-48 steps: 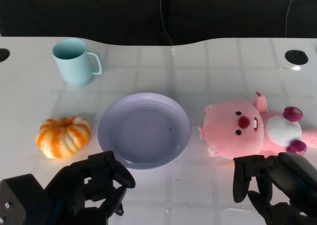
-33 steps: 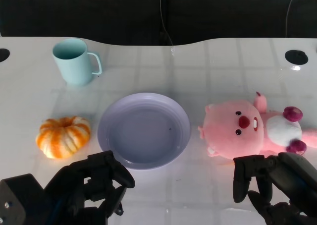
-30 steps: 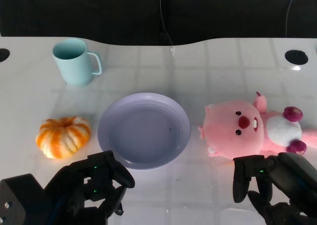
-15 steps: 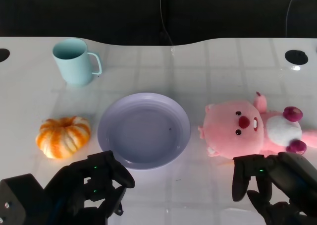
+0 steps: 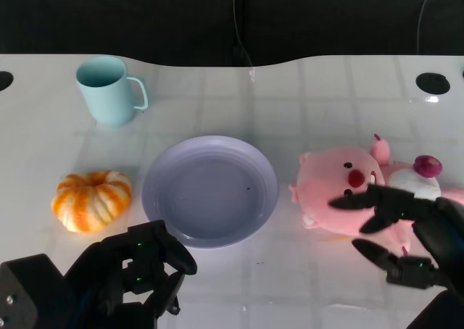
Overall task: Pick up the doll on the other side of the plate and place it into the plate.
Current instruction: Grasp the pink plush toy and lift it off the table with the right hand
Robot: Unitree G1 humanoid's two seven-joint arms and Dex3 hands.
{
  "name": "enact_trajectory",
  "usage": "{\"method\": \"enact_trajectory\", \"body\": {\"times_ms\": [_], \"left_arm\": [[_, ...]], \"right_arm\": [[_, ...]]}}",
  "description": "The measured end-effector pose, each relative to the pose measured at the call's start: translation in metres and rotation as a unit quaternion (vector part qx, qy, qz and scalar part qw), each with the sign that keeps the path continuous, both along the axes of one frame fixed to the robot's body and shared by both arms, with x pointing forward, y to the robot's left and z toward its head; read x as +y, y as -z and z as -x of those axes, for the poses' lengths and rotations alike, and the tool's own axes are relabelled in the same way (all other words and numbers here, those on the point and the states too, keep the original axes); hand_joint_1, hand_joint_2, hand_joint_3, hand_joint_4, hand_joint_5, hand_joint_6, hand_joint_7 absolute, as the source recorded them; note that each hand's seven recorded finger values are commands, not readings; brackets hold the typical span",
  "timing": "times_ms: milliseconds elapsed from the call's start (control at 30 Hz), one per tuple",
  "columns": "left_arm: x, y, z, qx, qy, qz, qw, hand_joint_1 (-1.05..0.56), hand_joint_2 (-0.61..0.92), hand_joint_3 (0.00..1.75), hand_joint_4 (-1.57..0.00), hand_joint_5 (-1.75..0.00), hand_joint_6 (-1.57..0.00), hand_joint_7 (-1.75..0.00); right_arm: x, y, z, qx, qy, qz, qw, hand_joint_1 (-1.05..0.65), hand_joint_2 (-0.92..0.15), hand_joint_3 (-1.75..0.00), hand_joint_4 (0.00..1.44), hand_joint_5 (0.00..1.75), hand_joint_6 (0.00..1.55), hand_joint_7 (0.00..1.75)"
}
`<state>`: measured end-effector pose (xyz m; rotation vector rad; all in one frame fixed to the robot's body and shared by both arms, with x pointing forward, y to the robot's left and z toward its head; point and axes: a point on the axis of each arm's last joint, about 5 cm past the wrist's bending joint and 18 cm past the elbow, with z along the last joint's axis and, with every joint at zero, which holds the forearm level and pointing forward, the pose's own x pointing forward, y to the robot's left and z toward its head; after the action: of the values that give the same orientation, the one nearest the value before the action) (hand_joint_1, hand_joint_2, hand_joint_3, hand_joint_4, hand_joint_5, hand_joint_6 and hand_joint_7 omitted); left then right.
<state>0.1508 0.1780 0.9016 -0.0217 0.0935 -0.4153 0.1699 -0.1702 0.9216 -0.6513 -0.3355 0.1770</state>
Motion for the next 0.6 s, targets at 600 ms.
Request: {"method": "enact_trajectory", "body": {"times_ms": [600], "left_arm": [[-0.002, 0.000, 0.000, 0.000, 0.004, -0.003, 1.000, -0.32, 0.61, 1.03, -0.60, -1.75, -0.70, -1.37]], "right_arm": [[-0.016, -0.042, 0.001, 0.028, 0.111, 0.195, 0.974, -0.69, -0.91, -0.02, 0.01, 0.70, 0.06, 0.15]]}}
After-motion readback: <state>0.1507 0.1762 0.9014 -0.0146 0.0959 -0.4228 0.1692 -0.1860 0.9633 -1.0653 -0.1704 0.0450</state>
